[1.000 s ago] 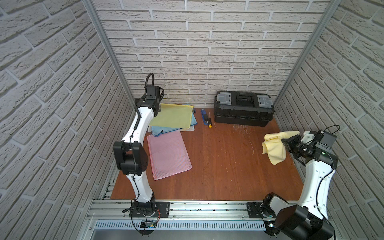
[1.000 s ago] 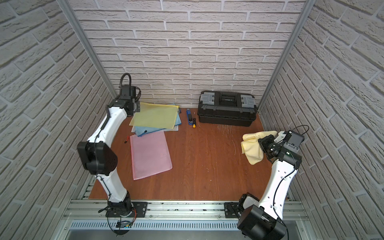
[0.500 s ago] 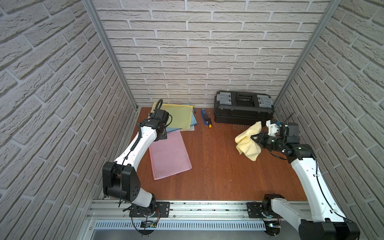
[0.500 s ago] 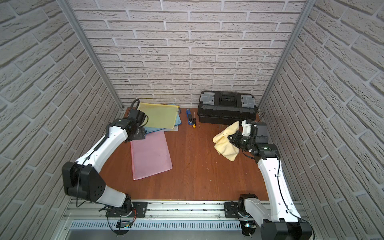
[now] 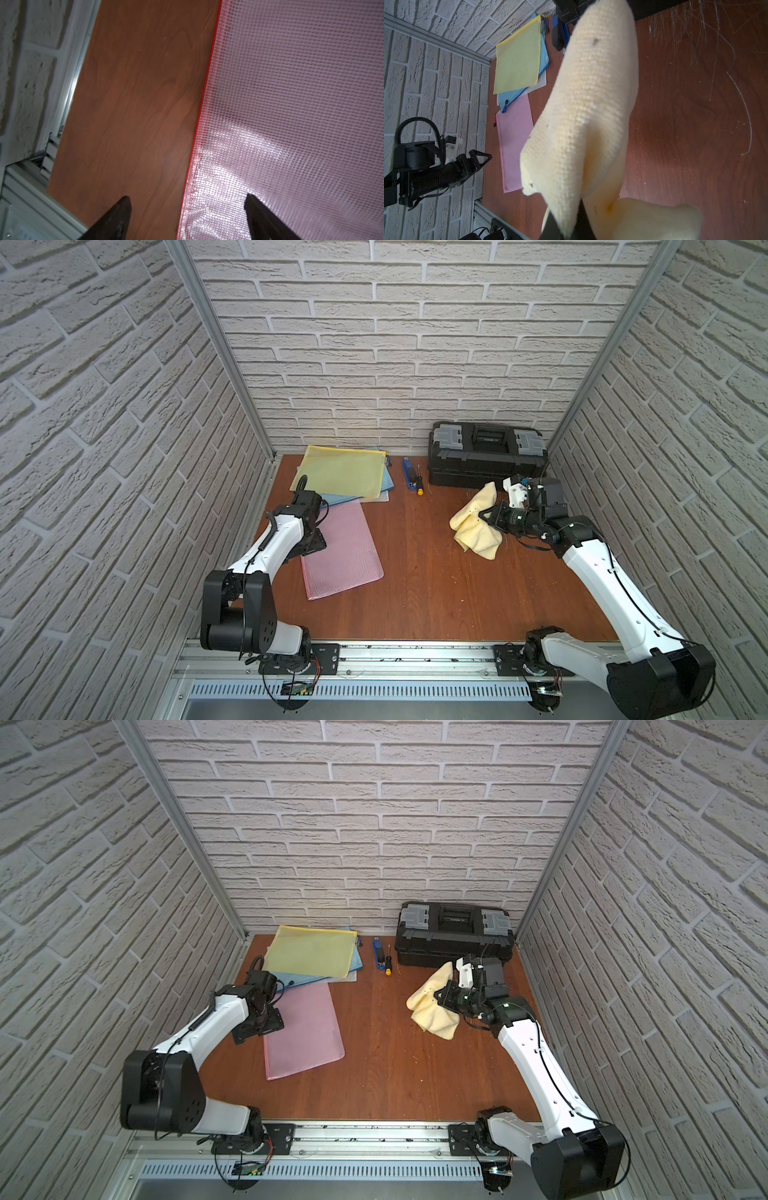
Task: Wipe the document bag
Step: Move the document bag to the center of the board.
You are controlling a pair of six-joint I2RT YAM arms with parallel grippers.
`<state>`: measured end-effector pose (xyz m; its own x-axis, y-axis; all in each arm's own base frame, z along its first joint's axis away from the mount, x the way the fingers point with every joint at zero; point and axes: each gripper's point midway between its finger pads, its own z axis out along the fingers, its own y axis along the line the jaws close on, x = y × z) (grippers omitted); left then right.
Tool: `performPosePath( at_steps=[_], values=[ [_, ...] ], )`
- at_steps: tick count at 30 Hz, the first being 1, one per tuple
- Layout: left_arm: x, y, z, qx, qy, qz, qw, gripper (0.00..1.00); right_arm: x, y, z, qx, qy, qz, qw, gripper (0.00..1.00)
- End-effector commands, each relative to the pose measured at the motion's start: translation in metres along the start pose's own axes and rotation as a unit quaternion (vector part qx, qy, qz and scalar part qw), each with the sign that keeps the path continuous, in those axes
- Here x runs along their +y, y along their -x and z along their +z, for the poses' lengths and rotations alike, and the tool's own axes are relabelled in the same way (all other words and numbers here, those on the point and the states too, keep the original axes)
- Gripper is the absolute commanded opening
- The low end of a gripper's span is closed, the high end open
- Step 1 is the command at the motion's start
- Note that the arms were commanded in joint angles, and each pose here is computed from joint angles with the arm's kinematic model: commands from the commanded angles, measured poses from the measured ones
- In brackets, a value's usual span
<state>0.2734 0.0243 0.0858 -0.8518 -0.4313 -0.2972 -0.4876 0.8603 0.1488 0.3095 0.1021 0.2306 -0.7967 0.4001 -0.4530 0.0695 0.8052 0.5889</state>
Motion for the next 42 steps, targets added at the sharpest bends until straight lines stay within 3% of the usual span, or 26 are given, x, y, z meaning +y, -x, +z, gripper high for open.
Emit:
performPosePath(
  at_steps=[1, 3, 8, 11, 15, 24, 26, 27, 28, 29, 34, 37, 42],
  values=[
    [-0.024, 0.020, 0.008, -0.039, -0.061, -0.011, 0.997, 0.81, 0.012, 0.018, -0.003, -0.029, 0.010, -0.016, 0.999, 0.02],
    [-0.027, 0.024, 0.018, -0.047, -0.078, -0.019, 0.996, 0.76, 0.012, 0.018, 0.000, -0.024, 0.010, -0.015, 1.000, 0.02],
    [-0.016, 0.030, 0.043, -0.042, -0.074, -0.055, 0.995, 0.74, 0.011, 0.019, 0.006, -0.020, 0.007, -0.013, 1.000, 0.02],
    [-0.014, 0.030, 0.056, -0.035, -0.053, -0.051, 0.997, 0.73, 0.010, 0.019, 0.010, -0.013, 0.004, -0.011, 1.000, 0.02],
    [-0.025, 0.028, 0.072, -0.028, -0.072, -0.051, 0.996, 0.66, 0.011, 0.020, 0.013, -0.009, 0.003, -0.012, 1.000, 0.02],
    [-0.031, 0.015, 0.090, -0.008, -0.079, -0.048, 0.996, 0.49, 0.010, 0.020, 0.014, -0.008, -0.004, -0.014, 1.000, 0.02],
    [-0.033, 0.014, 0.089, -0.006, -0.086, -0.049, 0.995, 0.36, 0.010, 0.020, 0.014, -0.008, -0.003, -0.014, 1.000, 0.02],
    [-0.035, 0.013, 0.089, -0.004, -0.092, -0.048, 0.995, 0.18, 0.011, 0.021, 0.014, -0.008, -0.003, -0.013, 1.000, 0.02],
    [-0.037, 0.011, 0.088, -0.002, -0.099, -0.050, 0.994, 0.07, 0.011, 0.020, 0.014, -0.008, -0.003, -0.013, 1.000, 0.02],
    [-0.040, 0.009, 0.086, 0.002, -0.105, -0.049, 0.993, 0.00, 0.011, 0.021, 0.014, -0.009, -0.003, -0.014, 1.000, 0.02],
    [-0.057, -0.008, 0.056, -0.002, -0.096, -0.001, 0.995, 0.00, 0.012, 0.021, 0.008, -0.013, -0.007, -0.018, 1.000, 0.02],
    [-0.090, -0.027, 0.018, -0.016, -0.111, 0.060, 0.992, 0.00, 0.012, 0.022, 0.002, -0.015, -0.016, -0.025, 0.999, 0.02],
    [-0.179, -0.092, -0.035, 0.012, -0.227, 0.151, 0.962, 0.00, 0.014, 0.027, -0.011, -0.027, -0.028, -0.034, 0.999, 0.02]
  ],
)
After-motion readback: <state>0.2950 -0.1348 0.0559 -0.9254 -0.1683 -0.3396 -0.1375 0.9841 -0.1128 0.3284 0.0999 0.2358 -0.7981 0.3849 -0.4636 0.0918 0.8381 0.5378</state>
